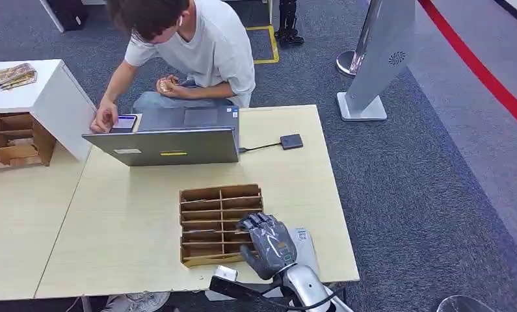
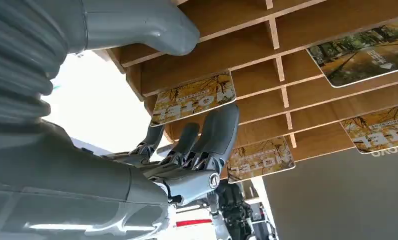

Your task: Pass the card to the sensor for recognition and then transmit it.

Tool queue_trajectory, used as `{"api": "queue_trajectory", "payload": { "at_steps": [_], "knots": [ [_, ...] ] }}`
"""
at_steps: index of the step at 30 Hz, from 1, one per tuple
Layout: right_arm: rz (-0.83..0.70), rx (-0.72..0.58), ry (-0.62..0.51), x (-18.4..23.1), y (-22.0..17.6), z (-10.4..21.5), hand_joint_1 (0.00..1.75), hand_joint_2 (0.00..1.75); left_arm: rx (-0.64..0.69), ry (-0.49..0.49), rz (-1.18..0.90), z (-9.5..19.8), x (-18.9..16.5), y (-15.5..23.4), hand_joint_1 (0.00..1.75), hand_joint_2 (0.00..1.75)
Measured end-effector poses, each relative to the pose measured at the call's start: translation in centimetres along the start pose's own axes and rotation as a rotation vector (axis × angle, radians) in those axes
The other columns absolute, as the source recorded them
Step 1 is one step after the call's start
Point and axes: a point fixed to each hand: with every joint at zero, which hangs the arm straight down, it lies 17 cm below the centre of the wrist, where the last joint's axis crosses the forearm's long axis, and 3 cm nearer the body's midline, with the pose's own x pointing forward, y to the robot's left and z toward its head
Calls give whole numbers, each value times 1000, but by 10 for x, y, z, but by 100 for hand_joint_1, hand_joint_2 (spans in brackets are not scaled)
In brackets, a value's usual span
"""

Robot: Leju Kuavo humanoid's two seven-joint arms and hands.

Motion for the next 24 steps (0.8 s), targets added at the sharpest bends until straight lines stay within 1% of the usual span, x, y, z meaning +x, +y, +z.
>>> {"api": "queue_trajectory", "payload": {
  "at_steps": [4,5,7,9,11,14,16,18,20,21,22,23,24],
  "knots": [
    [-2,-1,1,0,0,0,73,175,0,0,0,0,0,0,0,0],
    [-2,-1,1,0,0,-1,77,175,0,0,0,0,0,0,0,0],
    [-3,-2,1,1,0,-1,99,175,0,0,0,0,0,0,0,0],
    [-3,-2,1,1,-1,-1,105,175,0,0,0,0,0,0,0,0],
    [-3,-2,2,1,-1,-1,117,175,0,0,0,0,0,0,0,0],
    [-3,-3,2,1,-1,-1,124,175,0,0,0,0,0,0,0,0],
    [-3,-3,2,1,-1,-2,126,175,0,0,0,0,0,0,0,0],
    [-2,-5,1,0,-2,-2,134,175,0,-1,0,0,0,0,0,0],
    [-1,-6,1,0,-3,-3,134,175,0,0,0,0,0,0,0,0],
    [-1,-6,1,0,-3,-3,140,175,0,0,0,0,0,0,0,0],
    [-2,-6,1,0,-3,-3,140,175,0,0,0,0,0,0,0,0],
    [-3,-6,1,0,-3,-3,147,175,0,-1,0,0,0,0,0,0],
    [-3,-6,2,0,-3,-4,162,175,0,0,0,0,0,0,0,0]
  ]
}}
